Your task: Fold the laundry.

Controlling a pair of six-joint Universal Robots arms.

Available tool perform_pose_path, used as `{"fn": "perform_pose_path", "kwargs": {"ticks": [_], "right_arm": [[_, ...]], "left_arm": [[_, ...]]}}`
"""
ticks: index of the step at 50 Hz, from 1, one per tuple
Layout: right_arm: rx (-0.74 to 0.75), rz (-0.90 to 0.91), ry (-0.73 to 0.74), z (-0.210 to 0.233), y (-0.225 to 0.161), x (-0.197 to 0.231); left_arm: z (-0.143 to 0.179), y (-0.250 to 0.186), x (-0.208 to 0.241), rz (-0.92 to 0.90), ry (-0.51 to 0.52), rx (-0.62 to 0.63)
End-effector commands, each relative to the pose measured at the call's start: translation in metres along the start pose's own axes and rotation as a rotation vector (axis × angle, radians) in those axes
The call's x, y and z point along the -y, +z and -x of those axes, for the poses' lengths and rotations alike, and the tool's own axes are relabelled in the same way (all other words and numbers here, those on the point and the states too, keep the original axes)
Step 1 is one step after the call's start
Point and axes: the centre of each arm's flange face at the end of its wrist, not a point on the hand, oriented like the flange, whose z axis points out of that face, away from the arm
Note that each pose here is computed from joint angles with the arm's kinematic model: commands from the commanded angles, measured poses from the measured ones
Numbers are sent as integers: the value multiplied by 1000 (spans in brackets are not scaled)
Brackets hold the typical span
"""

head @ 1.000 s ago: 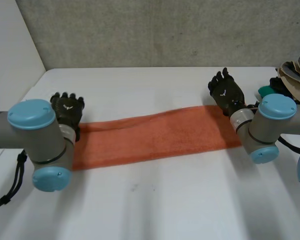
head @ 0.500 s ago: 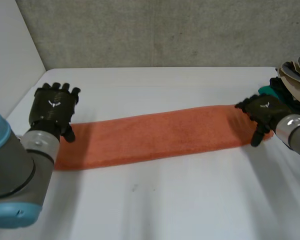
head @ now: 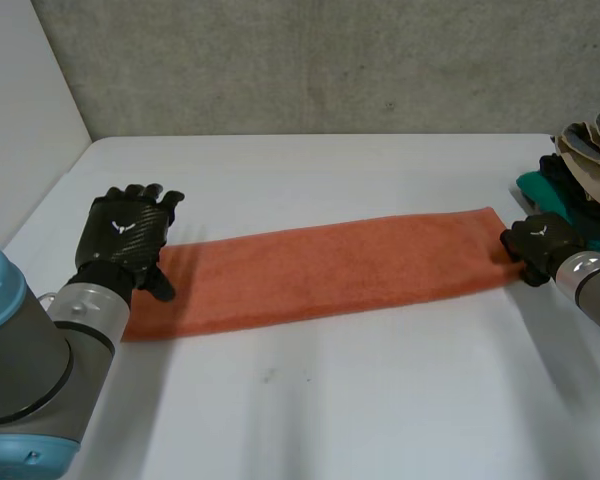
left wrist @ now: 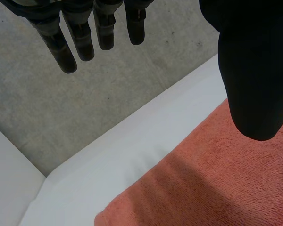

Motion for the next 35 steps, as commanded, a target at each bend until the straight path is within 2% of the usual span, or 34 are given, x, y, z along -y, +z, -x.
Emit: {"fn": "perform_pose_path", "kwargs": {"ticks": [1, 4, 9, 16, 21, 23, 24, 31, 34, 35], "right_arm": [[-106, 78, 11, -18, -7, -11], [-138, 110, 16, -26, -22, -13], [-279, 174, -39, -79, -64, -17], [-362, 374, -197, -119, -86, -53], [-434, 431, -236, -130, -90, -48], [-433, 382, -259, -121, -87, -29], [-415, 292, -280, -104, -83, 0], [-353, -95, -298, -30, -81, 96], [-239, -299, -338, 32, -91, 139], [-156, -391, -368, 69, -98, 154]], "left_arm": [[0, -3, 1, -2, 0, 0], [1, -3, 2, -8, 0, 2], [2, -3, 5, -18, -1, 7], [3, -8, 8, -25, -2, 5], [6, -12, 18, -62, -5, 15], [8, -14, 26, -86, -7, 23], [9, -14, 29, -97, -8, 26], [11, -19, 54, -185, -16, 20], [8, -20, 60, -205, -18, 12], [7, -20, 62, -209, -18, 8]]}}
